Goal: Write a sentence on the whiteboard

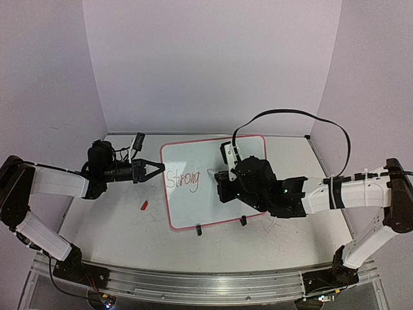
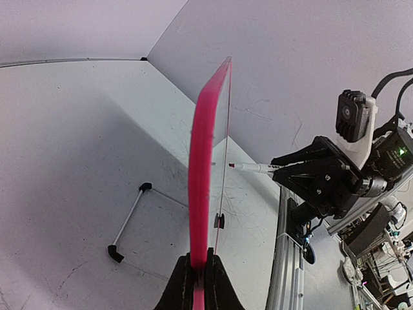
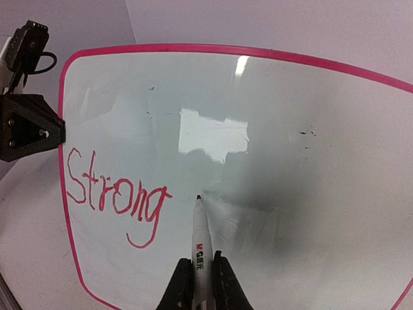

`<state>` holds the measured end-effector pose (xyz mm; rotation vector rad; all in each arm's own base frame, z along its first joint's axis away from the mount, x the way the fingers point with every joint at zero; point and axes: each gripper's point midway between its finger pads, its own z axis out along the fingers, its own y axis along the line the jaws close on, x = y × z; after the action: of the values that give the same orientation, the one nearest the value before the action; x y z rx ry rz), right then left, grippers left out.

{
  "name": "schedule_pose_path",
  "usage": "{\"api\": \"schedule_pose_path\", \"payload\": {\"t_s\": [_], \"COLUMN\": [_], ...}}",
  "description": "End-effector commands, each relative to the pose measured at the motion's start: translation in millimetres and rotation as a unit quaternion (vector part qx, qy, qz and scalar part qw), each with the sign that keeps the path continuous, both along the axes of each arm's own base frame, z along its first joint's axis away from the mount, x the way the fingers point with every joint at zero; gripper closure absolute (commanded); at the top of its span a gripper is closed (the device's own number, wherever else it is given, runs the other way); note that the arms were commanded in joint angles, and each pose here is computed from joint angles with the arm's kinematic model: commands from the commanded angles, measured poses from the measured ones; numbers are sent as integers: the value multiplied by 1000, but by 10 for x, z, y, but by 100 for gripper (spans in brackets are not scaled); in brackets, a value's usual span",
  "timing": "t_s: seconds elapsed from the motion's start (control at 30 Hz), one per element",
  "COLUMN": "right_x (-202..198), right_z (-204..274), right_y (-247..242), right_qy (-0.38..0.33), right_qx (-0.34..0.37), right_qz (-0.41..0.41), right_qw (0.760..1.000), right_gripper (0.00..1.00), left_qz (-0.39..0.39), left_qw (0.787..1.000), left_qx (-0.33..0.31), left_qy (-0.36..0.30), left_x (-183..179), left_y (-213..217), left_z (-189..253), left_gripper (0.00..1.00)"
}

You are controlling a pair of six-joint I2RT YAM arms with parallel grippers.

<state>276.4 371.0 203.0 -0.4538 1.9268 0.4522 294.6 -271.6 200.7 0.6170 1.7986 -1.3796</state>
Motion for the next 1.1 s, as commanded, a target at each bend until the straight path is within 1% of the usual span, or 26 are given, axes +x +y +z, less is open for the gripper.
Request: {"api": "schedule_pose_path", "payload": {"t_s": [0.0,0.47,0.6,1.07], "right_x": [110,161,152,51], "right_z": [190,118,103,-143], "right_y": [11,36,85,122], "right_qy": [-13,-6,-3,33], "right_qx": [28,20,18,8], "right_qz": [-22,-28,-18,6], "right_qw": [999,999,1000,999], "right_gripper": [100,100,100,100], "left_qz": [-3,-7,-7,-7], "left_qw": [1000,1000,1000,1000], "left_qx": [0,0,0,1], "left_qy": [-25,-23,-23,-22], "left_x": [27,24,27,34], "left_y": [-51,-62,-66,-70], "left_z": [133,133,132,127], "left_gripper": [100,100,100,100]}}
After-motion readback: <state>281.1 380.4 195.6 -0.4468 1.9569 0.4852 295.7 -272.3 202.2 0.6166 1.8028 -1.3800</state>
